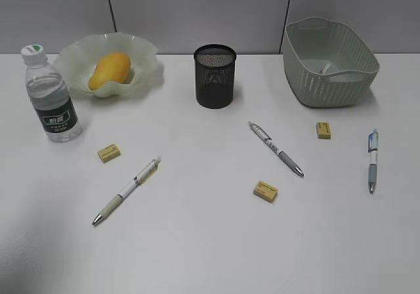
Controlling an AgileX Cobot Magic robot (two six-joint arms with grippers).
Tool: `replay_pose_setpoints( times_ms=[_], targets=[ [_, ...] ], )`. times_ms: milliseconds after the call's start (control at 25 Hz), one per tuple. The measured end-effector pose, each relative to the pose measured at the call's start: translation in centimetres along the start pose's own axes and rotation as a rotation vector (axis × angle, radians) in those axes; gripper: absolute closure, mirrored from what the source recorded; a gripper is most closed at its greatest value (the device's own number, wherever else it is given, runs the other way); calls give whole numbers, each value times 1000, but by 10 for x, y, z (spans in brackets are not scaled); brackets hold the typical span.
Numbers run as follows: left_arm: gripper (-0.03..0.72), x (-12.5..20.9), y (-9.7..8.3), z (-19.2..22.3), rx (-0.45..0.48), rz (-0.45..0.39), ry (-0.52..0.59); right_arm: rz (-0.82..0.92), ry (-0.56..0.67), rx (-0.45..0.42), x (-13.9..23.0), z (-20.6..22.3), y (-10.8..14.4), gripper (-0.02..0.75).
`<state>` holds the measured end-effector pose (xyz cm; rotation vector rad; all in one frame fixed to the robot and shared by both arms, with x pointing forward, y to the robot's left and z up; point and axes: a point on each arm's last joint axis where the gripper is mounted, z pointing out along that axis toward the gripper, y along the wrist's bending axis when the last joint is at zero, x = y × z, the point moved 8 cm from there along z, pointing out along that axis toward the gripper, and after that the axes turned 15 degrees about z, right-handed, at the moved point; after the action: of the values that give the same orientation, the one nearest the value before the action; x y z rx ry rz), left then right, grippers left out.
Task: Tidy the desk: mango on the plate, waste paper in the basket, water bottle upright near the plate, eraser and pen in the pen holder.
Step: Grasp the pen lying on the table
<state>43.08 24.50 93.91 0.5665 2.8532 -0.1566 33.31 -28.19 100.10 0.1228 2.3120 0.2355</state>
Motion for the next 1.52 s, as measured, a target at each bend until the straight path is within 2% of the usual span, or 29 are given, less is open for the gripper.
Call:
replay_pose_setpoints(
  times_ms=[120, 280, 480, 640, 800, 1000, 1240, 1520],
  targets=[
    [238, 13, -5, -5, 21, 7, 54, -1, 0, 1, 0, 0, 0, 218],
    [239, 16, -5, -20, 0, 21, -6, 0, -8, 0, -7, 3, 2, 218],
    [244, 20, -8, -53, -46, 43, -201, 37, 37, 14, -26, 29, 8, 218],
    [262, 37, -12, -71, -91, 59, -389, 74, 123, 44, -38, 66, 11, 218],
    [271, 58, -15, -79, -130, 75, -511, 110, 267, 99, -45, 106, 14, 218],
    [271, 71, -17, -99, -173, 92, -650, 122, 408, 154, -73, 155, 23, 218],
    [278, 77, -18, -102, -180, 96, -677, 142, 509, 200, -107, 223, 28, 218],
    [288, 78, -18, -100, -180, 95, -671, 238, 628, 292, -103, 277, -1, 218]
  ],
)
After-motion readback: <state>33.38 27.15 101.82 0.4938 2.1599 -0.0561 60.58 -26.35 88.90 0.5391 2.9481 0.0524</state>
